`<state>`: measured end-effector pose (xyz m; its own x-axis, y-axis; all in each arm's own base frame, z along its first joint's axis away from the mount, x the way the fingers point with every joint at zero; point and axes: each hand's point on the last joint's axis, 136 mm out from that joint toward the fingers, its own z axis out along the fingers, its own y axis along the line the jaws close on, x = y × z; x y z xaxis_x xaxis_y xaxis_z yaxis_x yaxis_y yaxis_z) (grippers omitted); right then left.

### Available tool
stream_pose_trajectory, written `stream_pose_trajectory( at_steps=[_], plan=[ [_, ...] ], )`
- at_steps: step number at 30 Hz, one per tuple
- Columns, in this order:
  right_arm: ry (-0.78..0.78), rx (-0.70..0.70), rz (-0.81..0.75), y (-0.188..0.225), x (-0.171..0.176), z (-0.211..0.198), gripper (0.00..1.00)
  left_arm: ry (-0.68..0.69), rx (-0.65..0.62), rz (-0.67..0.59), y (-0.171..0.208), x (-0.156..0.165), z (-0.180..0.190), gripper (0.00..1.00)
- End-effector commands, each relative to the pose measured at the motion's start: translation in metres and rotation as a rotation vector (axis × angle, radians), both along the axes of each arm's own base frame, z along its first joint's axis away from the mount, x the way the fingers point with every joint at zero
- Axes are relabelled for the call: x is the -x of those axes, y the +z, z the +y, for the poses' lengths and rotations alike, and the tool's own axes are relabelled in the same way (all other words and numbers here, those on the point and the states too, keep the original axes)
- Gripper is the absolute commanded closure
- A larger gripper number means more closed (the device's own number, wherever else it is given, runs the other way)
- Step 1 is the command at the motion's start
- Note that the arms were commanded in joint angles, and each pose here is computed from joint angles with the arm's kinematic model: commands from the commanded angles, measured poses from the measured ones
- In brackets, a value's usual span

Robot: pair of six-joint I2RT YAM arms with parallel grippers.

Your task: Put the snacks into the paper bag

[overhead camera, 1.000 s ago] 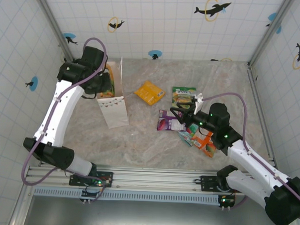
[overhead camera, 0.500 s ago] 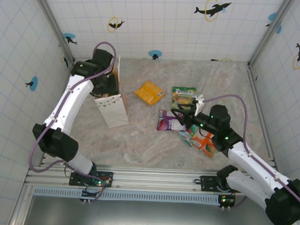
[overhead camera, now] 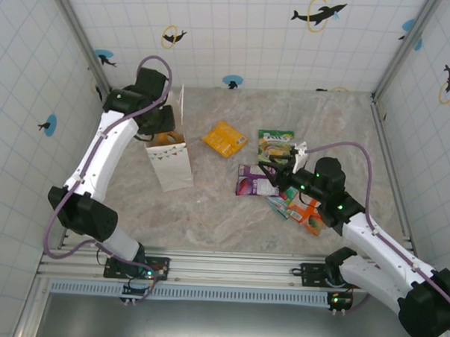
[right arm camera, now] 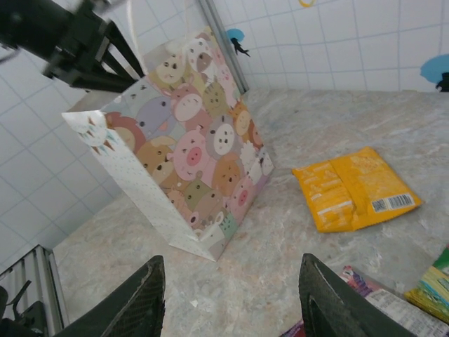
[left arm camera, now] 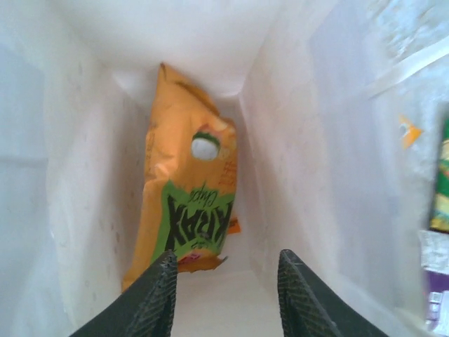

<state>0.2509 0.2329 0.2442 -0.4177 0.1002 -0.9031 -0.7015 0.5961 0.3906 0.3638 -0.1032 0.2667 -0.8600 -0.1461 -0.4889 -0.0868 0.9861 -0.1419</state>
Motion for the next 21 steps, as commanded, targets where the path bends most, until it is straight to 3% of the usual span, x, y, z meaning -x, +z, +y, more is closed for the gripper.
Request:
stream_pose_trajectory(
  at_steps=[1,10,15,21],
  plan=[
    [-0.076,0.030,0.052,-0.008,-0.007,-0.008,0.48,-0.037,0.096,-0.150,0.051,-0.002,-0.009,0.57],
    [-0.219,0.189,0.256,-0.045,-0.026,-0.027,0.47,-0.254,0.248,-0.336,0.089,0.030,-0.036,0.50],
    [-0.314,0.263,0.388,-0.070,-0.040,-0.048,0.46,-0.533,0.371,-0.396,0.088,0.063,-0.071,0.49],
    [-0.350,0.285,0.558,-0.101,-0.055,-0.068,0.45,-0.692,0.484,-0.388,0.073,0.089,-0.092,0.46]
  ],
)
